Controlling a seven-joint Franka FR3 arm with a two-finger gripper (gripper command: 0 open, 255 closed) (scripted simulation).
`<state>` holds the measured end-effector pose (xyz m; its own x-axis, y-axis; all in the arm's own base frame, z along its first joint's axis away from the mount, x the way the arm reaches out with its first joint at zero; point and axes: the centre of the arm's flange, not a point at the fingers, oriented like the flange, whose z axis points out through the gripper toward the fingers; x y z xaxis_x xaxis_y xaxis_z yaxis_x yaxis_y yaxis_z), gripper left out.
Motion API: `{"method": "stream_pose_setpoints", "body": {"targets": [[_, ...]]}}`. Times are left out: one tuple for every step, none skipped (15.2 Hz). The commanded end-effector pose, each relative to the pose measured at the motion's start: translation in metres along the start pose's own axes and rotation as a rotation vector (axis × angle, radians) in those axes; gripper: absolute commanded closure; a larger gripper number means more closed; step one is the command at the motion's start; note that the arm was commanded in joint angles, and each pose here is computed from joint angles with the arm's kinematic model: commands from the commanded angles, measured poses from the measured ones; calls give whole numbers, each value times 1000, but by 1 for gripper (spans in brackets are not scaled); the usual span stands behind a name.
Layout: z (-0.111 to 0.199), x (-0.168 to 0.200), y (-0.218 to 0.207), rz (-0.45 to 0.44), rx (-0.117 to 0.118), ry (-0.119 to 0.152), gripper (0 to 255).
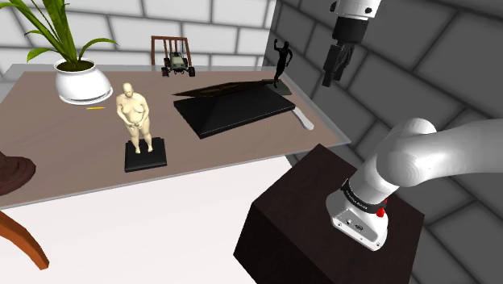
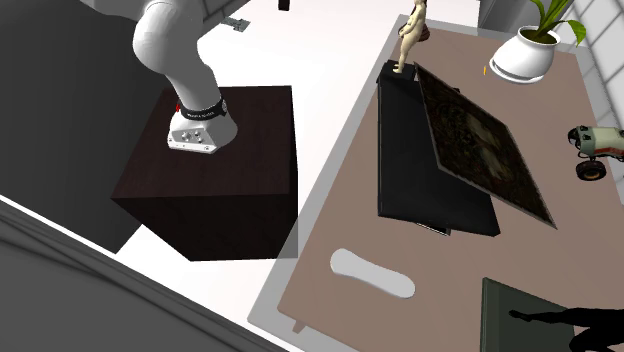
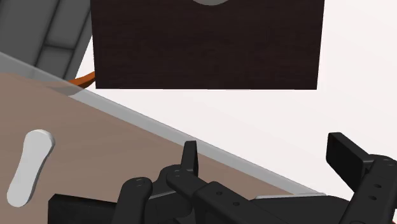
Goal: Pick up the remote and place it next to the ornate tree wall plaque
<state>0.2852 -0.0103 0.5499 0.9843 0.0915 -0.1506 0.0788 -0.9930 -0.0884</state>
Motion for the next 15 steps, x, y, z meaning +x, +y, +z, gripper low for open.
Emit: {"method": "stream_pose_setpoints", "body": {"targets": [[0,0,0,0,0,0,0],[8,5,9,8,-1,3,0],[15,11,18,15,-3,7,0],[23,16,27,23,-4,10,0],[30,21,36,31,-6,13,0],[38,26,45,38,-7,17,0],[45,31,54,46,-9,20,0],[53,36,63,53,-10,24,0],[60,41,72,61,-12,27,0],[67,46,81,69,-13,30,0],[75,51,91,76,-15,34,0],[82,56,100,84,-16,37,0],[89,61,109,92,-17,40,0],[96,66,119,99,-19,44,0],[104,71,128,107,-20,47,0]]}}
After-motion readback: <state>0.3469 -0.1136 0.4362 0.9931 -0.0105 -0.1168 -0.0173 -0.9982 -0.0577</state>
